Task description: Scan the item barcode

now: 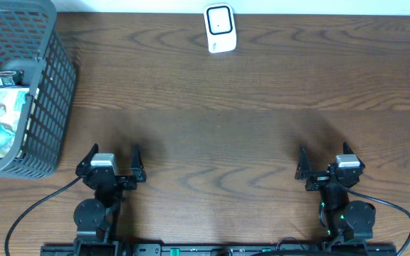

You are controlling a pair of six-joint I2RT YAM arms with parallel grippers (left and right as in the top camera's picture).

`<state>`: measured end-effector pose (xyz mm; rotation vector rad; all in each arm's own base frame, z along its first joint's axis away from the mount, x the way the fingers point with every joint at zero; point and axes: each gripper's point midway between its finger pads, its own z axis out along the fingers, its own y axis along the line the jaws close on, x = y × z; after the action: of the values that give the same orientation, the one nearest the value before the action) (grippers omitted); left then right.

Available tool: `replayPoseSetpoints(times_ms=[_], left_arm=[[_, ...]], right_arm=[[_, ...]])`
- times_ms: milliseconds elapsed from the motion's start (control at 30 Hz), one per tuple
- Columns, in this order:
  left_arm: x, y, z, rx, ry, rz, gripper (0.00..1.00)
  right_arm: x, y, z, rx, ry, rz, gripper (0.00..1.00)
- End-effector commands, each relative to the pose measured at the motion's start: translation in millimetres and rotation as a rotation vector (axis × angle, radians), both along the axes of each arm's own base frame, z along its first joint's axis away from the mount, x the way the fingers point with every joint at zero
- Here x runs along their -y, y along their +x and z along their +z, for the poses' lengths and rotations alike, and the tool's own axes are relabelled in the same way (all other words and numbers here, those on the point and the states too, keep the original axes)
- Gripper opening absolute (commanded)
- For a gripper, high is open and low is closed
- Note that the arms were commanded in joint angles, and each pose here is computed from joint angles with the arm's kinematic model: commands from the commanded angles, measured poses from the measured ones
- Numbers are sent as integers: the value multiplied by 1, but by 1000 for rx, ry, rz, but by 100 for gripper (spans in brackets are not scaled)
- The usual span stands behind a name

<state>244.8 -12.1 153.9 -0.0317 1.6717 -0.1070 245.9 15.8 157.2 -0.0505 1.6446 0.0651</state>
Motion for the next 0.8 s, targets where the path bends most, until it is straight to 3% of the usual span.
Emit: replayPoseSetpoints(times_ms=[0,67,267,333,467,567,667,767], left_arm=[[20,-1,3,15,-127,-104,98],[34,-3,27,100,-189,-189,98],[33,-23,117,479,-173,-226,98],[19,-39,154,641,-182,-161,98],[4,-53,198,738,-151,-72,98],[-7,-47,233,704,-116,12,98],[-27,-10,264,458,-66,147,98],[-12,32,288,261,22,68,98]], right_arm=[[-2,0,-1,-1,-7,9,99],[-2,0,-1,-1,-7,9,99],[-2,0,-1,-1,-7,9,99],[-2,0,-1,0,-7,9,99],[-2,0,-1,0,-7,9,99],[-2,0,-1,0,-7,9,99],[-2,0,-1,0,-7,9,99],[-2,0,-1,-1,-7,9,99]])
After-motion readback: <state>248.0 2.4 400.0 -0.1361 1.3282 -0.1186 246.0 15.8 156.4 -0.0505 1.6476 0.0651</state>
